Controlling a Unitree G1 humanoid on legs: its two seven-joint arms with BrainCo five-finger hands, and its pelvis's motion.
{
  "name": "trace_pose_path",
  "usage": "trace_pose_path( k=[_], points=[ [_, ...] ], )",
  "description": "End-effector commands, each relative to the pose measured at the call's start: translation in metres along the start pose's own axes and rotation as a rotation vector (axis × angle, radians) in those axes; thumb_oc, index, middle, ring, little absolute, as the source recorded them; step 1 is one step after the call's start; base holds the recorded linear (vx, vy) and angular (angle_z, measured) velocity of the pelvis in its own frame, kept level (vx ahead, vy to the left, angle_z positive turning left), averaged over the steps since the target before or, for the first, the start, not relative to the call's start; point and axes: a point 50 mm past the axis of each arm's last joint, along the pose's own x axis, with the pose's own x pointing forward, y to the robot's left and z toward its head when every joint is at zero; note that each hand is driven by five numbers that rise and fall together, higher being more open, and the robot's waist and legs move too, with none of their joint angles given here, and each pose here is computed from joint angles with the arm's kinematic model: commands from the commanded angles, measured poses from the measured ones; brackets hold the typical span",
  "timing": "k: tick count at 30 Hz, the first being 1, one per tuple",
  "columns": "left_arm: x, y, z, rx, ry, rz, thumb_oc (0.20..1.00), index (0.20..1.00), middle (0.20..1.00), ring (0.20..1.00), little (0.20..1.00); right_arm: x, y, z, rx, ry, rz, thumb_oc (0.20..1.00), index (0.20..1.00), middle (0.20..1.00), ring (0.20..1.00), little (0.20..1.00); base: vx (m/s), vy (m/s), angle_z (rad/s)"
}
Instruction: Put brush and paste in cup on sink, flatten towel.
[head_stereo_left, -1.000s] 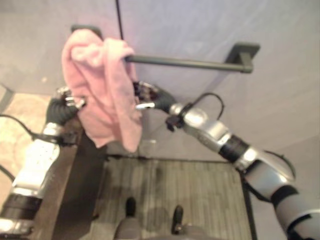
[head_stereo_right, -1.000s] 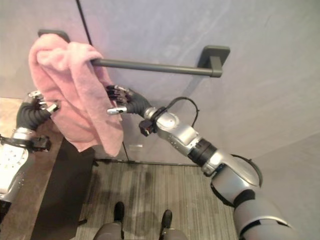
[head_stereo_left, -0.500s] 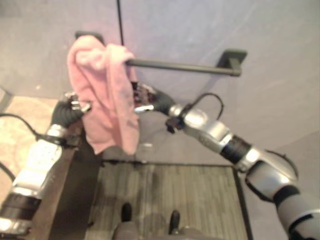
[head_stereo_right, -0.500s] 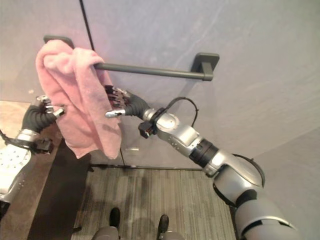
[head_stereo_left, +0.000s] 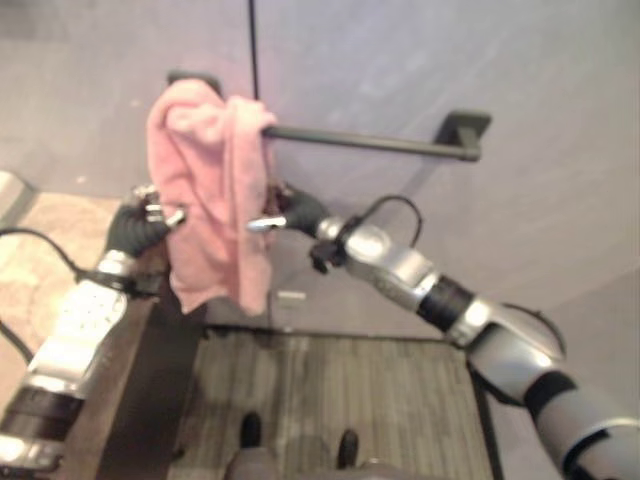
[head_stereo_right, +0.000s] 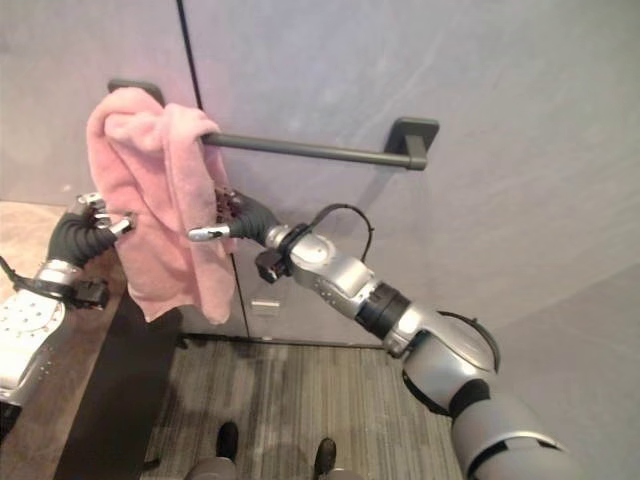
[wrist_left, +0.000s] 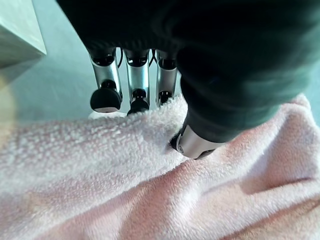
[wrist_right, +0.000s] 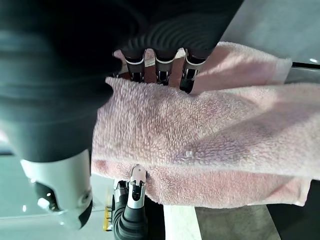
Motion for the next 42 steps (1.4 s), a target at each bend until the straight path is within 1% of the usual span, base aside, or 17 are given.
trace_pose_path(
  k=[1, 7, 8, 9, 10, 11, 12, 13, 14, 15, 31, 34, 35, 37, 40, 41, 42],
  points=[
    [0.015, 0.013, 0.029, 0.058, -0.119, 0.012, 0.2, 0.2, 0.2, 0.2, 0.2, 0.018, 0.004, 0.037, -0.106, -0.102, 0.02, 1.0, 1.0, 1.0, 1.0, 1.0, 0.0, 0.017, 0.06],
    [0.015, 0.013, 0.031, 0.051, -0.131, 0.017, 0.2, 0.2, 0.2, 0.2, 0.2, 0.02, -0.004, 0.037, -0.154, -0.092, -0.024, 1.0, 1.0, 1.0, 1.0, 1.0, 0.0, 0.015, 0.06],
    [0.015, 0.013, 0.031, 0.051, -0.131, 0.017, 0.2, 0.2, 0.2, 0.2, 0.2, 0.02, -0.004, 0.037, -0.154, -0.092, -0.024, 0.912, 0.912, 0.912, 0.912, 0.912, 0.0, 0.02, 0.07],
    [0.016, 0.013, 0.031, 0.047, -0.133, 0.018, 0.2, 0.2, 0.2, 0.2, 0.2, 0.021, -0.004, 0.037, -0.156, -0.091, -0.036, 0.661, 0.661, 0.661, 0.661, 0.661, 0.0, 0.017, 0.06],
    [0.016, 0.012, 0.032, 0.047, -0.137, 0.02, 0.2, 0.2, 0.2, 0.2, 0.2, 0.022, -0.004, 0.037, -0.155, -0.093, -0.041, 0.551, 0.551, 0.551, 0.551, 0.551, 0.01, 0.023, 0.06],
    [0.016, 0.012, 0.032, 0.046, -0.138, 0.022, 0.2, 0.2, 0.2, 0.2, 0.2, 0.022, -0.005, 0.037, -0.155, -0.095, -0.048, 0.482, 0.482, 0.482, 0.482, 0.482, 0.01, 0.024, 0.06],
    [0.016, 0.012, 0.032, 0.046, -0.139, 0.022, 0.2, 0.2, 0.2, 0.2, 0.2, 0.023, -0.005, 0.038, -0.158, -0.097, -0.052, 0.31, 0.31, 0.31, 0.31, 0.31, 0.01, 0.014, 0.04],
    [0.016, 0.012, 0.032, 0.046, -0.139, 0.022, 0.2, 0.2, 0.2, 0.2, 0.2, 0.023, -0.005, 0.038, -0.158, -0.097, -0.053, 0.31, 0.31, 0.31, 0.31, 0.31, 0.0, 0.0, 0.0],
    [0.016, 0.012, 0.032, 0.045, -0.14, 0.021, 0.2, 0.2, 0.2, 0.2, 0.2, 0.023, -0.005, 0.038, -0.16, -0.098, -0.055, 0.216, 0.216, 0.216, 0.216, 0.216, 0.0, 0.0, 0.0],
    [0.017, 0.012, 0.032, 0.045, -0.14, 0.021, 0.2, 0.2, 0.2, 0.2, 0.2, 0.023, -0.005, 0.038, -0.16, -0.098, -0.055, 0.2, 0.2, 0.2, 0.2, 0.2, 0.0, 0.0, 0.0],
    [0.014, 0.008, 0.034, 0.028, -0.155, 0.026, 0.2, 0.2, 0.2, 0.2, 0.2, 0.009, -0.016, 0.051, -0.194, -0.157, -0.066, 0.2, 0.2, 0.2, 0.2, 0.2, 0.0, 0.0, 0.0],
    [0.013, 0.008, 0.046, 0.019, -0.214, 0.035, 0.2, 0.2, 0.2, 0.2, 0.2, -0.001, -0.02, 0.069, -0.221, -0.234, -0.075, 0.2, 0.2, 0.2, 0.2, 0.2, 0.0, 0.002, -0.03],
    [0.011, 0.008, 0.049, -0.019, -0.239, 0.048, 0.2, 0.2, 0.2, 0.2, 0.2, -0.006, -0.022, 0.073, -0.196, -0.268, -0.076, 0.2, 0.2, 0.2, 0.2, 0.2, 0.0, 0.003, -0.05],
    [0.009, -0.001, 0.034, -0.084, -0.183, 0.05, 0.2, 0.2, 0.2, 0.2, 0.2, -0.014, -0.029, 0.055, -0.163, -0.217, -0.1, 0.2, 0.2, 0.2, 0.2, 0.2, -0.01, -0.001, -0.08],
    [0.011, -0.006, 0.029, -0.02, -0.151, 0.011, 0.2, 0.2, 0.2, 0.2, 0.2, -0.02, -0.037, 0.054, -0.243, -0.179, -0.117, 0.2, 0.2, 0.2, 0.2, 0.2, 0.0, 0.006, -0.12],
    [0.013, -0.007, 0.032, -0.005, -0.163, 0.008, 0.2, 0.2, 0.2, 0.2, 0.2, -0.027, -0.044, 0.06, -0.249, -0.204, -0.152, 0.2, 0.2, 0.2, 0.2, 0.2, 0.01, 0.006, -0.08],
    [0.012, -0.009, 0.042, -0.074, -0.219, 0.0, 0.2, 0.2, 0.2, 0.2, 0.2, -0.036, -0.049, 0.069, -0.216, -0.27, -0.172, 0.2, 0.2, 0.2, 0.2, 0.2, 0.01, 0.006, -0.08]
  ],
)
